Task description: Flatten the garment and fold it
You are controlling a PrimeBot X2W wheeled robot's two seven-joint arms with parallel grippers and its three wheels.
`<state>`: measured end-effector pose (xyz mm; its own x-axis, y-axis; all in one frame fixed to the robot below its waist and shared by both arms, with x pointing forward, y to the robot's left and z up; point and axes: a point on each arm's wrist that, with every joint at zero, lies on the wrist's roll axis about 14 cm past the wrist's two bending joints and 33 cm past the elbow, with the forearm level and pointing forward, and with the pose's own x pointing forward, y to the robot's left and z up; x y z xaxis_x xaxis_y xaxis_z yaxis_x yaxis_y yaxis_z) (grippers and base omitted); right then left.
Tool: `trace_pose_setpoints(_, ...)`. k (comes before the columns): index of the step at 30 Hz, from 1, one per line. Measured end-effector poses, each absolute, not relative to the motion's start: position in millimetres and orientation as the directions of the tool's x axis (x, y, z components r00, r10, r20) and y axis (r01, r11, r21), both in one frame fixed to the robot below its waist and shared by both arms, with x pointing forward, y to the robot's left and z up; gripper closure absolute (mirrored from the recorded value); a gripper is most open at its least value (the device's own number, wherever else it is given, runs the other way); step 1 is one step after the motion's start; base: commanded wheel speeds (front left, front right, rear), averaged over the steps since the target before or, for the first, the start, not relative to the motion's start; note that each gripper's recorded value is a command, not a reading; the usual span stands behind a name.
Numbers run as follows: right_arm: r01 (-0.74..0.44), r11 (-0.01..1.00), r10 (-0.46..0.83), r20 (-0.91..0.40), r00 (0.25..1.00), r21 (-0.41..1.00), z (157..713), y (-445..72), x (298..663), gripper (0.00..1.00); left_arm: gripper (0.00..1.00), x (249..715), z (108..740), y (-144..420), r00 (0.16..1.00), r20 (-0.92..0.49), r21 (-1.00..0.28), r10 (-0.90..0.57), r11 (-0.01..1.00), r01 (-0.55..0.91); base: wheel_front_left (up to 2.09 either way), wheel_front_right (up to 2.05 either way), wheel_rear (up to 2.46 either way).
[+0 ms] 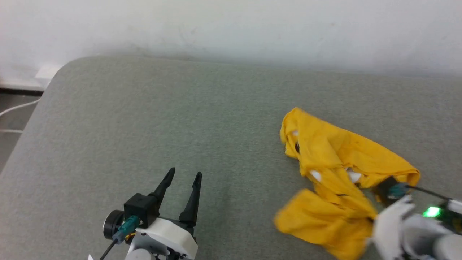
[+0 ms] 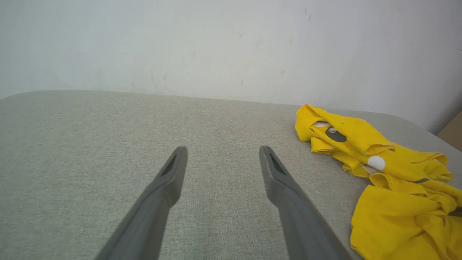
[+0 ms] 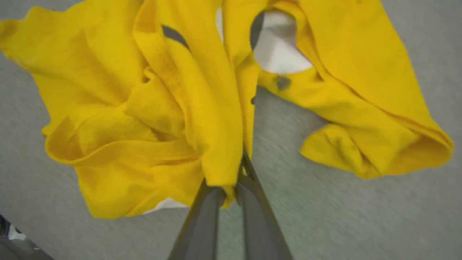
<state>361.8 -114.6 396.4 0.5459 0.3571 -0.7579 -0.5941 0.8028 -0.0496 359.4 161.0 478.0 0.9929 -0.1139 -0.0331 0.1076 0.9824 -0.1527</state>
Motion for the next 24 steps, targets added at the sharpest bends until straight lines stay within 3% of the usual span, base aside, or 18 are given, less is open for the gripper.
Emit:
trace_pose_setpoints(3, -0.471, 0.87, 0.189, -0.783, 0.593, -0.147, 411.3, -182.0, 354.0, 1.0, 0.0, 363.7, 477.5, 146.0, 0.986, -0.032, -0.159, -0.166, 0.974, 0.159, 0.0, 0.0, 0.0)
trace_pose_setpoints(7, -0.361, 0.925, 0.147, -0.759, 0.635, -0.122, 426.4, -201.4, 332.7, 1.0, 0.0, 369.5, 474.6, 119.5, 0.968, -0.046, -0.177, -0.246, 0.956, 0.235, 0.0, 0.0, 0.0)
trace_pose_setpoints(8, -0.338, 0.934, 0.142, -0.748, 0.648, -0.115, 428.2, -202.5, 329.0, 0.0, 0.0, 370.4, 471.8, 111.0, 0.96, -0.062, -0.18, -0.273, 0.949, 0.259, 0.0, 0.0, 0.0)
trace_pose_setpoints(16, -0.197, 0.974, 0.101, -0.568, 0.817, -0.11, 469.8, -214.4, 330.9, 0.0, 0.0, 388.9, 473.8, 31.4, 0.846, -0.112, -0.185, -0.521, 0.848, 0.497, 0.0, 0.0, 0.0)
trace_pose_setpoints(24, -0.079, 0.99, 0.023, -0.426, 0.905, -0.114, 497.4, -231.7, 336.4, 0.0, 0.0, 416.1, 435.7, -4.2, 0.734, -0.341, -0.172, -0.588, 0.807, 0.565, 0.0, 0.0, 0.0)
